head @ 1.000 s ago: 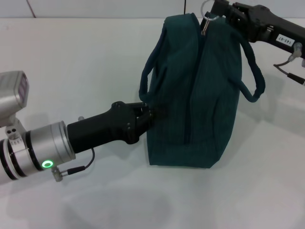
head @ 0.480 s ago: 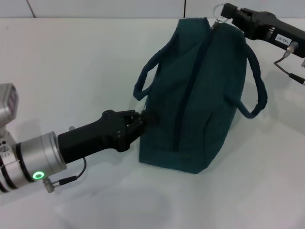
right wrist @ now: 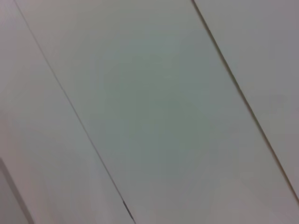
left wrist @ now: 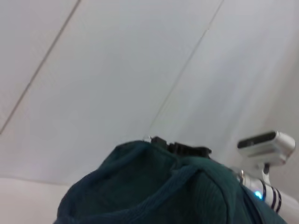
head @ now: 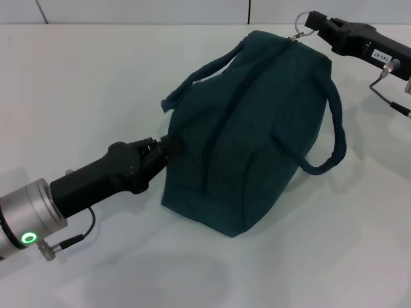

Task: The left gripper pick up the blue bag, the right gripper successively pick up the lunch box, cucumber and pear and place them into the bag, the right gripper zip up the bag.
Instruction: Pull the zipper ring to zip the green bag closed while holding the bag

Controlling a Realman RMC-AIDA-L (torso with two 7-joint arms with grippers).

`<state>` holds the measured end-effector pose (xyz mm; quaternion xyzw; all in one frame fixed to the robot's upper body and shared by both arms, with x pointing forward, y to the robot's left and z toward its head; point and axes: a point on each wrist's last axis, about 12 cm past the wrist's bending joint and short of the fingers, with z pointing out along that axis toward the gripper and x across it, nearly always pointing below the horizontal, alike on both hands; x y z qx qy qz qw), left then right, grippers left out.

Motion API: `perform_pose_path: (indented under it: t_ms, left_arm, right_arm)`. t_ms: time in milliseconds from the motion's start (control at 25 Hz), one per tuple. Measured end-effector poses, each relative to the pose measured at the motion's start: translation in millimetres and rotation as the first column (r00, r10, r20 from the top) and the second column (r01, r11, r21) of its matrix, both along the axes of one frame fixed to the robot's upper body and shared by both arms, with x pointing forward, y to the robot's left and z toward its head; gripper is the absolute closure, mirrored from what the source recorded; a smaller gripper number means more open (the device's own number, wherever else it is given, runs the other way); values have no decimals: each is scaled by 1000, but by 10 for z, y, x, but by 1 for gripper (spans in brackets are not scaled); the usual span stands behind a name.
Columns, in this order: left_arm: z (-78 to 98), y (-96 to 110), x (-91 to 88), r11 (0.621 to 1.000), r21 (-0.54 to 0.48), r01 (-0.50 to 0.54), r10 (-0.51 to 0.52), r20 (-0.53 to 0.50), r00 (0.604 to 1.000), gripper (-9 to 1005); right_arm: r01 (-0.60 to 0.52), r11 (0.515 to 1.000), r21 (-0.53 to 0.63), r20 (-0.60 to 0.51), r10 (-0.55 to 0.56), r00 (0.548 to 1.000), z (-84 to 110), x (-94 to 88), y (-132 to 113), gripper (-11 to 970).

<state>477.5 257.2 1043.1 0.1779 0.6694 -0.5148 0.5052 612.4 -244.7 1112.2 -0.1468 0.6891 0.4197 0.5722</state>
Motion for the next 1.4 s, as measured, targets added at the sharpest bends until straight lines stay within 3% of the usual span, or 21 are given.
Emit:
perform_pose_path:
  t_ms: [320,480,600,760,1000,1080,1160,1280,1400]
  left_arm:
    - [104,-64,38,998,-38,54,-52,53,997,929]
    - [172,10,34,996,-85,14,-6,97,995,679]
    - [275,185,121,974,-195,-117,135,80,988,534]
    - [366,205,305,959,-237,-153,165,34,986,459]
    - [531,-104,814,989,-135,-64,59,-47,997,346]
    - [531,-104,814,989,-135,-64,59,-47,997,308]
    - [687,-309,1006,996,-41,83,-87,-116,989,245]
    - [789,-457,1075,990,-11,143,-143,-151,978,113]
    - [821,-558,1128,988,2,154,-151,-187,971,115]
  right_arm:
    - [-4,1000,7,3,4,1000,-1,-21,-24,938]
    - [-9,1000,15,4,9,1000,-9,-52,-42,936]
    - [-17,1000,20,9,17,1000,-6,-70,-46,936]
    - [-29,999,26,15,28,999,0,-87,-43,934]
    - [-44,998,37,29,43,999,21,-102,-35,932]
    - [-44,998,40,31,43,999,25,-102,-35,932]
    - [-45,998,46,32,44,999,23,-112,-39,931]
    - [-43,998,50,30,41,999,8,-136,-59,930]
    - [-39,998,59,33,37,999,6,-149,-70,929]
